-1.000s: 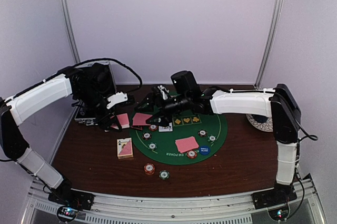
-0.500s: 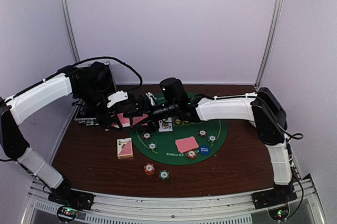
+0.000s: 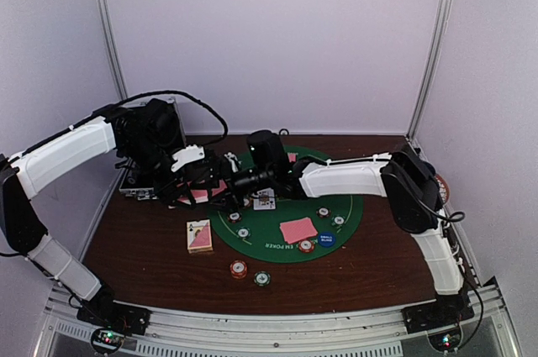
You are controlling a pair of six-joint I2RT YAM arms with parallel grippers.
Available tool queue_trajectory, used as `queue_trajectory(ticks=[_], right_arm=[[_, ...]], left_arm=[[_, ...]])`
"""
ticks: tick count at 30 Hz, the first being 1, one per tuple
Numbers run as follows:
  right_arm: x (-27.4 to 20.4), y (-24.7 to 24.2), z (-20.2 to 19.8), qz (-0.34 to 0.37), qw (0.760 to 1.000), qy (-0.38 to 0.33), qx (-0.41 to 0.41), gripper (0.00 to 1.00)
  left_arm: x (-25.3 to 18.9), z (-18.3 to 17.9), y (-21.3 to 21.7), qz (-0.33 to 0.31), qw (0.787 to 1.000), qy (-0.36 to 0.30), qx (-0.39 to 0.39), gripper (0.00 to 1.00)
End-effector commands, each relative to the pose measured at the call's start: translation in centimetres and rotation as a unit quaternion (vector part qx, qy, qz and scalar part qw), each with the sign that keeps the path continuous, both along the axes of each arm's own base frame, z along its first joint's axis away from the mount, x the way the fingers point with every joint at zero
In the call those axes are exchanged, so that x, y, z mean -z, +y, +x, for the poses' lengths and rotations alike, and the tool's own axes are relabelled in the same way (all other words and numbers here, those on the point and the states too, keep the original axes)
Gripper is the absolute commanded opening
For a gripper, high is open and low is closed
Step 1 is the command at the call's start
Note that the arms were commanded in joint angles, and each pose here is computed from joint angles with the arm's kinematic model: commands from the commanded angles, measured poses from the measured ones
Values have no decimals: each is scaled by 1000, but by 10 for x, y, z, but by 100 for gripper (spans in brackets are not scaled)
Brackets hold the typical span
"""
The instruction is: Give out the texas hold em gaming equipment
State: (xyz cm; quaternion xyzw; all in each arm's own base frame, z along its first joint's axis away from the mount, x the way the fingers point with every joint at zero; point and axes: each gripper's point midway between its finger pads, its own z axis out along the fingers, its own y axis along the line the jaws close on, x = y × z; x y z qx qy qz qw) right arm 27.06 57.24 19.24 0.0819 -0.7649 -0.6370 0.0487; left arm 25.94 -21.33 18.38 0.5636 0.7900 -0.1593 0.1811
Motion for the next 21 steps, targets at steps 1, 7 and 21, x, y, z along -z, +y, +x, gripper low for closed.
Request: queue_trajectory(ticks=[1,7,21], right_arm=[[-10,7,-8,18,1000,-1,-19,72],[-5,-3,-3,11,1000,4,-16,64],[-2,-35,8,-15,1000,-8,-3,46]], left_arm=[[-14,8,-6,-20,1000,-16,2,0],[-13,8,-5,-18,1000,-17,2,0],[-13,7,-3,-16,1000,-19,1,0]])
